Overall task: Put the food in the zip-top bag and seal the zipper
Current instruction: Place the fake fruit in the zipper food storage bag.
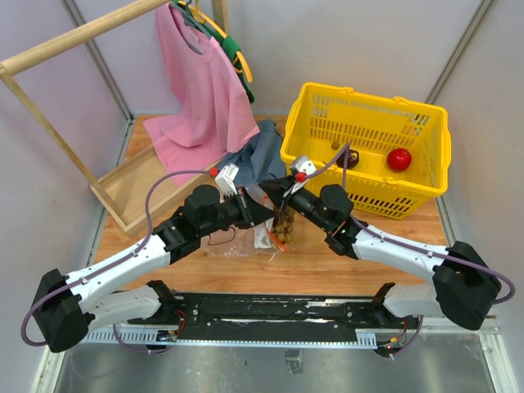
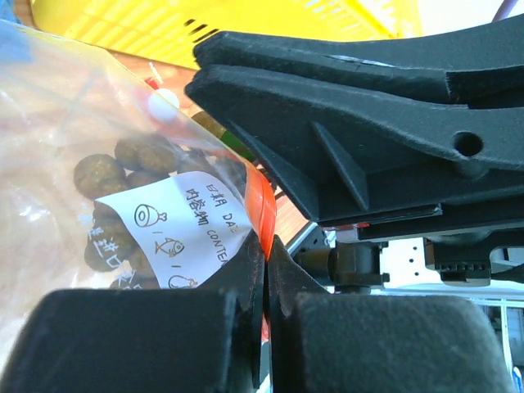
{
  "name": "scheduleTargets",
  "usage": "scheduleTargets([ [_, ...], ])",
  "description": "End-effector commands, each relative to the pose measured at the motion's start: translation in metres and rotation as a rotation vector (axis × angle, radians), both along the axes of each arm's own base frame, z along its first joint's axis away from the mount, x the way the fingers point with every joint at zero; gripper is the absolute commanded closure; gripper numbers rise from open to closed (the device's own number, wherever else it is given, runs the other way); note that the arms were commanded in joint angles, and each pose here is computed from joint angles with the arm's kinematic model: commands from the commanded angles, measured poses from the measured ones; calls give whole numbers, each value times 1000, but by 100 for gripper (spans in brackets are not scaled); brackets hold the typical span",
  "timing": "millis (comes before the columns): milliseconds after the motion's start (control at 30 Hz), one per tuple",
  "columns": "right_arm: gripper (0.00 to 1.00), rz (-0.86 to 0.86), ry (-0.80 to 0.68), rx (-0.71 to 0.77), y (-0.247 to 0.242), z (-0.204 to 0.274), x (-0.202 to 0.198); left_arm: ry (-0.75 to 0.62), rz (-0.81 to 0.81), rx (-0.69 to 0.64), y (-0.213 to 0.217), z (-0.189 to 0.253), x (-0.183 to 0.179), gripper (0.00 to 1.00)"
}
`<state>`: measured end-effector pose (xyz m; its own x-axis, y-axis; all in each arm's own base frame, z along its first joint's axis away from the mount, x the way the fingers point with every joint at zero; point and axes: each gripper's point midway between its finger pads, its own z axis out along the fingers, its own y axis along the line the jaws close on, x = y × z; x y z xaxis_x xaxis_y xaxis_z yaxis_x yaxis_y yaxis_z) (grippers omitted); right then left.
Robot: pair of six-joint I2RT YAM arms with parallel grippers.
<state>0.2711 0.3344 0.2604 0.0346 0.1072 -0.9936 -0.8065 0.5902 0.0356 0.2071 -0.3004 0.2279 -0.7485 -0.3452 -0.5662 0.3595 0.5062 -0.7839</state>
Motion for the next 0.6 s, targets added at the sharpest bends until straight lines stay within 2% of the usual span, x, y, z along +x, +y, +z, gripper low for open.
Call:
scheduleTargets([
  [0,99,-8,-39,159,-1,54,-5,-50,7,-66,-4,17,3,100],
  [267,99,-100,-67,200,-22,76,-2,-41,55,-2,7,11,6,100],
  [367,99,-97,-76,184,-21,75,-2,-18,87,57,15,3,8,92],
  [567,100,-66,-57,173,-7,58,-5,46,136,163,28,-16,10,86],
])
